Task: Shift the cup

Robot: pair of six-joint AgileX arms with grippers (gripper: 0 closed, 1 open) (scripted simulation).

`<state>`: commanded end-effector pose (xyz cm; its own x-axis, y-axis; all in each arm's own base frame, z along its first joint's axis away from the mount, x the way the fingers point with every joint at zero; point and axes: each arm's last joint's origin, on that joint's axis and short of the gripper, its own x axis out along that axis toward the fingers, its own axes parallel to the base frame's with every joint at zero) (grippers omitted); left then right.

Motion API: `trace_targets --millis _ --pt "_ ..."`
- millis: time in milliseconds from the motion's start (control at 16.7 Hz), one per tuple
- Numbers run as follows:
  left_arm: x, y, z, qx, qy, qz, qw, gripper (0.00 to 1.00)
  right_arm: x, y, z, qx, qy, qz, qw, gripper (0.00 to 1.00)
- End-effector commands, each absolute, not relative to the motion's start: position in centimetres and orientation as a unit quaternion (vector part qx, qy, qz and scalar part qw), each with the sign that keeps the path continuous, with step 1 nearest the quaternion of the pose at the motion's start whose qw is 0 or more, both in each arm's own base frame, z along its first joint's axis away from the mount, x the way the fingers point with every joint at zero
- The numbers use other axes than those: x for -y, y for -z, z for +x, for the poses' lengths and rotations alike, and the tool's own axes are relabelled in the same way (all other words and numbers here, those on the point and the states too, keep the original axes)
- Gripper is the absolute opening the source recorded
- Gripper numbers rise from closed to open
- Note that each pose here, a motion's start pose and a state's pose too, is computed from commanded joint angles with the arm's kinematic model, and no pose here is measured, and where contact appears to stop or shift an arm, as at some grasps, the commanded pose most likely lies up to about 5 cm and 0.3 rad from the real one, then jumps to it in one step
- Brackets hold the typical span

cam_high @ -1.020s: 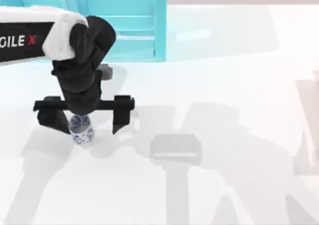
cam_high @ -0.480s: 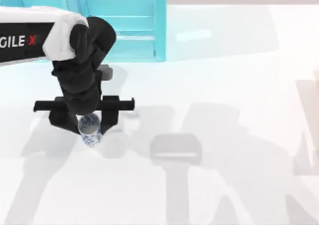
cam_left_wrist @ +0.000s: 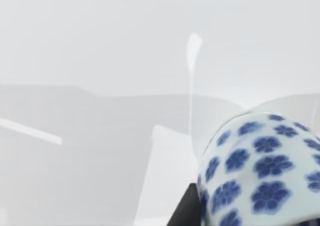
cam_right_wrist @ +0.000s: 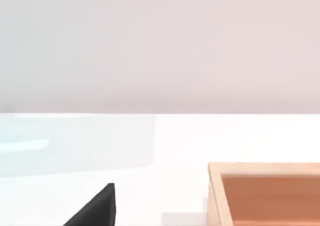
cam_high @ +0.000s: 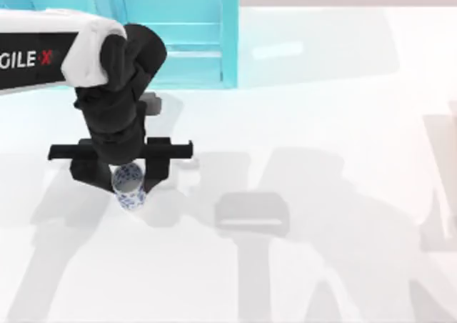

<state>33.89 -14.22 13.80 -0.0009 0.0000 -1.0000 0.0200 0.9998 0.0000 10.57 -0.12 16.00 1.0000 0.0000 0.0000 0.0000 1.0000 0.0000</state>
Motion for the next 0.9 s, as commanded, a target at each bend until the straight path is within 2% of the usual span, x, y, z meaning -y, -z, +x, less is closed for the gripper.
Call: trace_targets --millis 240,420,660,900 --pt "13.8 -13.9 34.2 -0.707 0.007 0.007 0.707 0.00 0.1 -16.0 10.6 0.000 0.000 0.000 1.000 1.00" --pt "10.5 -14.6 36.0 -0.710 0.006 0.008 0.704 0.00 0.1 -16.0 10.6 0.000 0.000 0.000 1.000 1.00" --pt "1.1 -16.2 38.4 -0.718 0.005 0.006 0.696 0.00 0.1 -16.0 10.6 0.000 0.000 0.000 1.000 1.00" --pt "-10.4 -18.3 37.5 -0.721 0.009 0.004 0.693 0.00 0.1 -16.0 10.6 0.000 0.000 0.000 1.000 1.00"
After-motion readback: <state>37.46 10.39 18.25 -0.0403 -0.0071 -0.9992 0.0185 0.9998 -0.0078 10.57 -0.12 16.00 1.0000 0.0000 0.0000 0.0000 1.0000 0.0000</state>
